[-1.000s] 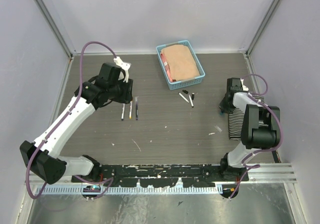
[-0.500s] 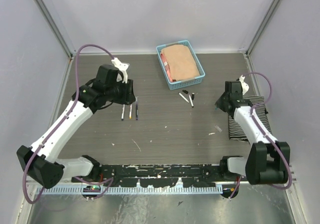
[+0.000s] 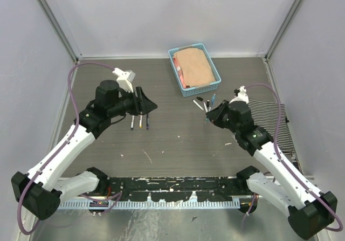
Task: Insert the pens into the pen caps
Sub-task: Adjust the pen.
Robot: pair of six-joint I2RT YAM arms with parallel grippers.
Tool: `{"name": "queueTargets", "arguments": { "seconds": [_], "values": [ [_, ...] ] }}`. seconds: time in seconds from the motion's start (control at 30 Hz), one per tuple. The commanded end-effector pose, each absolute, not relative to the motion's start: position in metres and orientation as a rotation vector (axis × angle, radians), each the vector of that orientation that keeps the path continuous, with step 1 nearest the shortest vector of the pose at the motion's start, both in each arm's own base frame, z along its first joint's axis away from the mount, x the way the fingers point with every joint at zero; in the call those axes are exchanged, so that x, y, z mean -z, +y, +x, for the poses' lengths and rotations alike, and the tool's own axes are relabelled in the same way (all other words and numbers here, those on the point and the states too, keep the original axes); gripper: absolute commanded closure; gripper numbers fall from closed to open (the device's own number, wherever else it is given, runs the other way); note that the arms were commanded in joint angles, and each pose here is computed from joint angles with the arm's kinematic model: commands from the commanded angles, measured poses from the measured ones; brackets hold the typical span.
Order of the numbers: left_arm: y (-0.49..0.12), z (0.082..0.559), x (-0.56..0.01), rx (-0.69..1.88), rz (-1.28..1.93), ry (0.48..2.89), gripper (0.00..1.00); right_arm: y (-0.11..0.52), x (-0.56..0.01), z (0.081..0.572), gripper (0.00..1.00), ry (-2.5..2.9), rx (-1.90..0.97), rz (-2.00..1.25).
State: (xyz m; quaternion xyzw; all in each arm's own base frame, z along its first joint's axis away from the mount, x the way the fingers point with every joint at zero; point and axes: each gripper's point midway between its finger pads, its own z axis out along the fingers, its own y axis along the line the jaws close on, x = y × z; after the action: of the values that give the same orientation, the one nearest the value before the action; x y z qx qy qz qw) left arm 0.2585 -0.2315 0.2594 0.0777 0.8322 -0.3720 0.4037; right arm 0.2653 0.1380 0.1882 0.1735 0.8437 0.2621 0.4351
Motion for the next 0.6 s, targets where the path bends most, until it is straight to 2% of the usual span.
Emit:
{"name": "queueTargets", "arguments": {
  "seconds": [0.0, 0.37, 0.57],
  "values": [
    [-0.252, 0.263, -0.299, 1.117, 0.176, 1.935, 0.45, 0.175, -0.221, 0.256, 0.89, 2.001, -0.843, 0.405],
    [-0.301, 0.246, -0.278, 1.202, 0.25, 1.976, 0.44, 0.26, -0.261, 0.222, 0.89, 1.916, -1.101, 0.241],
    [-0.313, 0.241, -0.272, 1.197, 0.263, 1.988, 0.45, 0.284, -0.277, 0.214, 0.89, 1.885, -1.158, 0.198]
  ]
}}
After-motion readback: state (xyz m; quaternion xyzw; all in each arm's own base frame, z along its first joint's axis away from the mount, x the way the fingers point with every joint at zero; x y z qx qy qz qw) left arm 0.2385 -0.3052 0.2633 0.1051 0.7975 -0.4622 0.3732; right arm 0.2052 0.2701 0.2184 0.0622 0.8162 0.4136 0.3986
